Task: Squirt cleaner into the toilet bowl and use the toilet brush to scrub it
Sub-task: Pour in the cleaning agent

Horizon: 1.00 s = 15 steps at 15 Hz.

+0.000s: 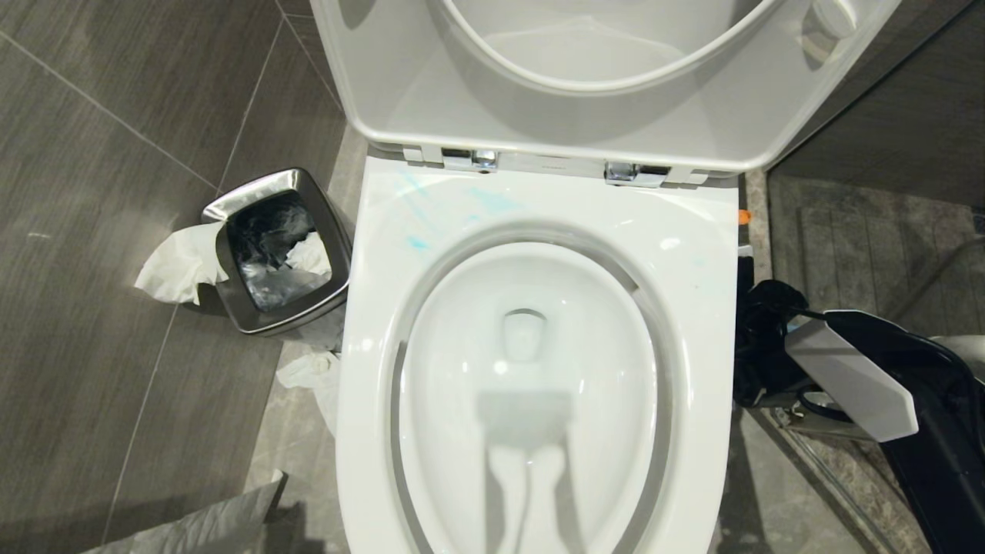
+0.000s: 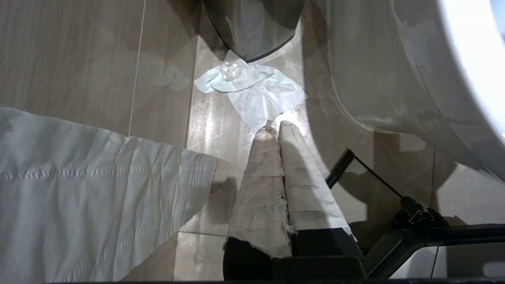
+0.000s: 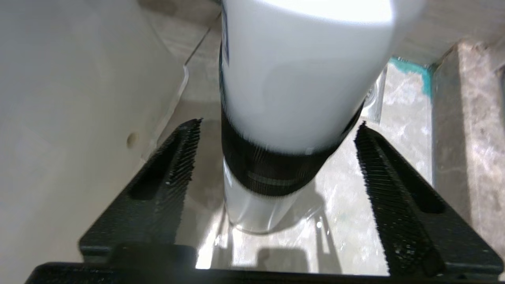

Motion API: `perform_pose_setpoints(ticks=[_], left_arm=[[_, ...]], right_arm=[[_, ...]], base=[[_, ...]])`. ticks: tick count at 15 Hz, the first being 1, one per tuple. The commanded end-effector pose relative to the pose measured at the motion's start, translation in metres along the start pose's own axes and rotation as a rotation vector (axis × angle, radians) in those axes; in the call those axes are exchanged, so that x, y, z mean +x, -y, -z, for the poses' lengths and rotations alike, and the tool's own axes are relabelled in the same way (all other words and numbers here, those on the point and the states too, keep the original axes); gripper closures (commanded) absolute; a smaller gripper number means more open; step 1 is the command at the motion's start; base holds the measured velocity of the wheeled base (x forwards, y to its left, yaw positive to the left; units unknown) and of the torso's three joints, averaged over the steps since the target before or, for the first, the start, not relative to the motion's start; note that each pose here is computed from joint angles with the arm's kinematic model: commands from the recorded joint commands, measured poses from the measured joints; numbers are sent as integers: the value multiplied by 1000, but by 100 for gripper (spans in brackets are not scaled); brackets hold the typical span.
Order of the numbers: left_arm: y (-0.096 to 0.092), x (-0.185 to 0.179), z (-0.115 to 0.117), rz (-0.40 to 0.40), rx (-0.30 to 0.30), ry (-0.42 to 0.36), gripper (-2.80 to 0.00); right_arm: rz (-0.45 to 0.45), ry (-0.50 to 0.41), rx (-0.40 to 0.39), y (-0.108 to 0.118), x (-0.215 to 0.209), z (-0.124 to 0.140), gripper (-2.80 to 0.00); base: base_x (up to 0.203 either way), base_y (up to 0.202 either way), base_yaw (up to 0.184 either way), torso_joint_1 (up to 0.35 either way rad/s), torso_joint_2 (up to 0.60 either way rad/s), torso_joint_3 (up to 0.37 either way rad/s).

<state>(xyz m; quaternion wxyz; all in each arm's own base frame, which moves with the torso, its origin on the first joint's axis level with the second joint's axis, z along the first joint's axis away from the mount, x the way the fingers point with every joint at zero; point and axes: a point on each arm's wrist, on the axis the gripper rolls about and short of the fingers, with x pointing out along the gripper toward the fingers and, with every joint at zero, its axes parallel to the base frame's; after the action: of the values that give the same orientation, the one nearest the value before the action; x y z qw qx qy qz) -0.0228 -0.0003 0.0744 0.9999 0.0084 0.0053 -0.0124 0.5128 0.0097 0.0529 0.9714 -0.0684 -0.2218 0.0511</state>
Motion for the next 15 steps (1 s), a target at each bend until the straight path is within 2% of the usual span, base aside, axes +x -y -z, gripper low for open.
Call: perform_pose_setpoints(ticks=[1, 6, 15], left_arm=[[0, 0, 0, 0, 0, 0, 0], [0, 0, 0, 0, 0, -2, 0], [0, 0, 0, 0, 0, -1, 0]], right_arm=[[2, 25, -4, 1, 3, -5, -280], [13, 103, -15, 3, 15, -11, -280], [3, 104, -18, 2, 23, 0, -280]], base=[[0, 0, 0, 0, 0, 0], [0, 0, 0, 0, 0, 0], [0, 0, 0, 0, 0, 0]])
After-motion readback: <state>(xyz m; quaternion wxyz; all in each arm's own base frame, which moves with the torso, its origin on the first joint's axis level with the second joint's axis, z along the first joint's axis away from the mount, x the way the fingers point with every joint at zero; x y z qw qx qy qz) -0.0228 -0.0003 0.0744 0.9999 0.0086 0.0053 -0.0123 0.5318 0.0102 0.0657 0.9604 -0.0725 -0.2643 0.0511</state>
